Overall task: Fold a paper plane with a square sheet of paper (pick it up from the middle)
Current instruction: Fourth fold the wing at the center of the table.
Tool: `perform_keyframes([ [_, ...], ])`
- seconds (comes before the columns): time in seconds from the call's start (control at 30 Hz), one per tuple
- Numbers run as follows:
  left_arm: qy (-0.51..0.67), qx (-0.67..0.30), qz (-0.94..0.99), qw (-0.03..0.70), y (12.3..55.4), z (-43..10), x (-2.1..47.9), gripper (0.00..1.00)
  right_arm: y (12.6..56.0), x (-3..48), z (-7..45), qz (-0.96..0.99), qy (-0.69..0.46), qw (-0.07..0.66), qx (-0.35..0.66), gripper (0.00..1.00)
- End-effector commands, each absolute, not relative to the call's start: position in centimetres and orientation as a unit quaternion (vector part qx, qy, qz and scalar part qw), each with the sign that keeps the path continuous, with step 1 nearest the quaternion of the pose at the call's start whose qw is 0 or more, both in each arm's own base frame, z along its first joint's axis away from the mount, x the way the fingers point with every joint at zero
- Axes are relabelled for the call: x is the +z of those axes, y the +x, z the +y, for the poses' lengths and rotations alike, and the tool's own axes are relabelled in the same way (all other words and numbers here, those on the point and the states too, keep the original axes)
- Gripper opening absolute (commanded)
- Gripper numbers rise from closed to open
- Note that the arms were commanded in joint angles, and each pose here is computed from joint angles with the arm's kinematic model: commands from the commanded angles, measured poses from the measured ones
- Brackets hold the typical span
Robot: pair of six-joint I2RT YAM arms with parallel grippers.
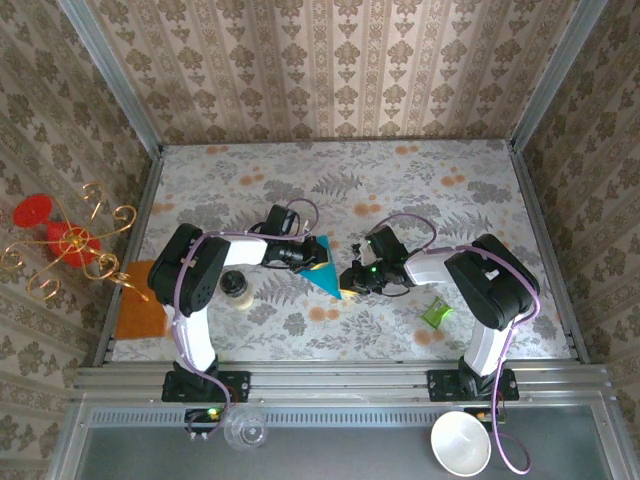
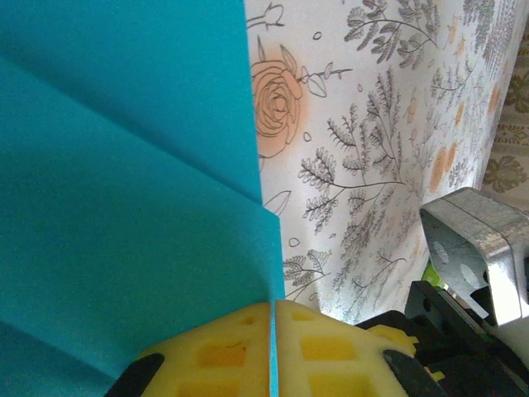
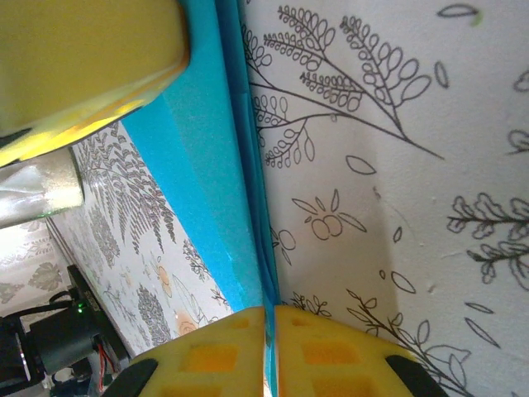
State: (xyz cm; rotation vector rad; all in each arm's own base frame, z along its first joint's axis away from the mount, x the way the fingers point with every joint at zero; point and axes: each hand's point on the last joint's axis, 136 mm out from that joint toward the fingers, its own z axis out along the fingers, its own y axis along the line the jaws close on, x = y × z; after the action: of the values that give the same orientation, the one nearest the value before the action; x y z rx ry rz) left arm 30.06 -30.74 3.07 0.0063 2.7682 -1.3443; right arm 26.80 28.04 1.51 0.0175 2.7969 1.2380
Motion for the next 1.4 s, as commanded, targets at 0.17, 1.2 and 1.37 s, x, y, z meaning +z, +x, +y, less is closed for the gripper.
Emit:
perform_keyframes([
  [0.17, 0.007, -0.432, 0.901, 0.027, 30.3, -30.6, 2.6, 0.12, 25.9, 1.0, 27.3, 0.924, 0.01, 0.036, 0.38, 0.17],
  [1.2, 0.007, -0.432, 0.902, 0.018, 29.9, -30.6, 2.1, 0.12, 26.1, 1.5, 29.9, 0.926, -0.033, 0.037, 0.375, 0.16],
  [1.37, 0.003, -0.427, 0.904, 0.014, 29.8, -30.4, 1.6, 0.12, 25.7, 0.8, 29.6, 0.929, -0.031, 0.029, 0.368, 0.16],
])
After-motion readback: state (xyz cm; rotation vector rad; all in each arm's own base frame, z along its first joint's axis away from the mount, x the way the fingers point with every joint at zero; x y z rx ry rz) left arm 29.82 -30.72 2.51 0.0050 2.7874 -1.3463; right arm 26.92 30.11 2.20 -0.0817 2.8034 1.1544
